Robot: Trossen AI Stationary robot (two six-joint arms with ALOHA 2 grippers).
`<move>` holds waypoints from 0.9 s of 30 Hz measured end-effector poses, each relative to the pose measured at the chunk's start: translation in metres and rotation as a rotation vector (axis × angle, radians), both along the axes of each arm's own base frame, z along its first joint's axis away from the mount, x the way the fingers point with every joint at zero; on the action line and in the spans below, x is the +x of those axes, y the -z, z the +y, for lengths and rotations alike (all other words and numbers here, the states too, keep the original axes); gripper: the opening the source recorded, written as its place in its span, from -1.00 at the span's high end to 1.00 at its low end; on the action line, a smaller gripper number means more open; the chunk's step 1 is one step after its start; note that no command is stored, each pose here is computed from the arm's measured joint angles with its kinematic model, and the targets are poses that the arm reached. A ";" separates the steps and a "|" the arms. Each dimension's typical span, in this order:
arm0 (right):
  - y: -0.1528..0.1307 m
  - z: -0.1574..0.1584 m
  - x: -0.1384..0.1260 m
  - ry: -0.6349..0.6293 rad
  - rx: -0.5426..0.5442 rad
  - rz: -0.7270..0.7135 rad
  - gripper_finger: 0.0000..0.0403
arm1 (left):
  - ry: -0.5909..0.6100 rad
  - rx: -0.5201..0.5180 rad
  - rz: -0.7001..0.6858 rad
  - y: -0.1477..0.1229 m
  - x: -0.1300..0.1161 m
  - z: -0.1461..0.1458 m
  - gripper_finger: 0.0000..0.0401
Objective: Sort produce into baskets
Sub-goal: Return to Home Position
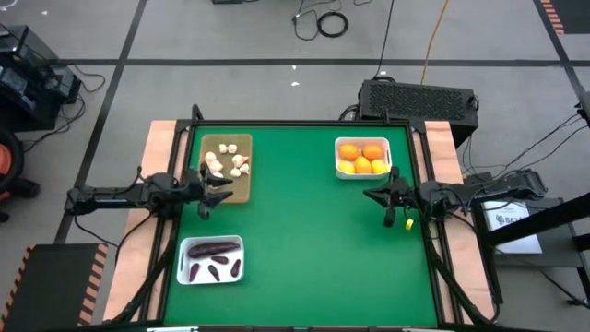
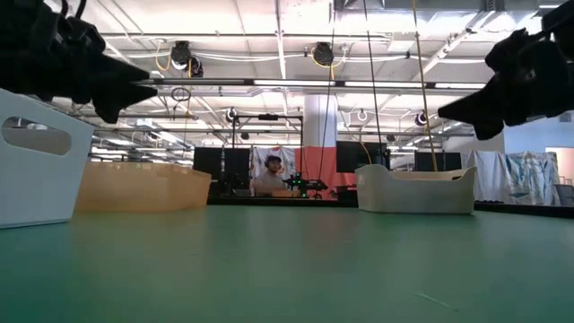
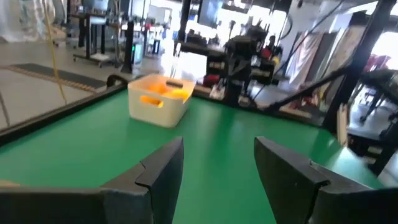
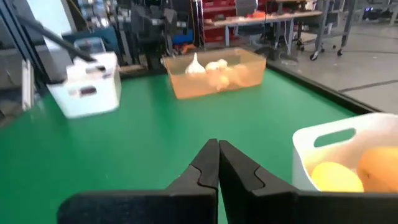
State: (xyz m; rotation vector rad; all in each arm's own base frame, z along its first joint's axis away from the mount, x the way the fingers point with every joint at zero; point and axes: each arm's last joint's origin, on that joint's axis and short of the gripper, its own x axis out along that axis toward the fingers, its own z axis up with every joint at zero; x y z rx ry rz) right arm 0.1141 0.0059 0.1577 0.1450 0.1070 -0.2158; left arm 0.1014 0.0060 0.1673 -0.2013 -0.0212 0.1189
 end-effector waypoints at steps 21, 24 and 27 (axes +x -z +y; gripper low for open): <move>0.007 0.000 -0.001 -0.001 -0.016 0.078 1.00 | 0.003 -0.002 0.046 0.005 0.000 0.000 -0.01; 0.007 0.000 -0.001 -0.002 -0.016 0.078 1.00 | 0.003 -0.003 0.047 0.005 0.000 0.000 -0.01; 0.007 0.000 -0.001 -0.002 -0.016 0.078 1.00 | 0.003 -0.003 0.048 0.005 0.000 0.000 -0.01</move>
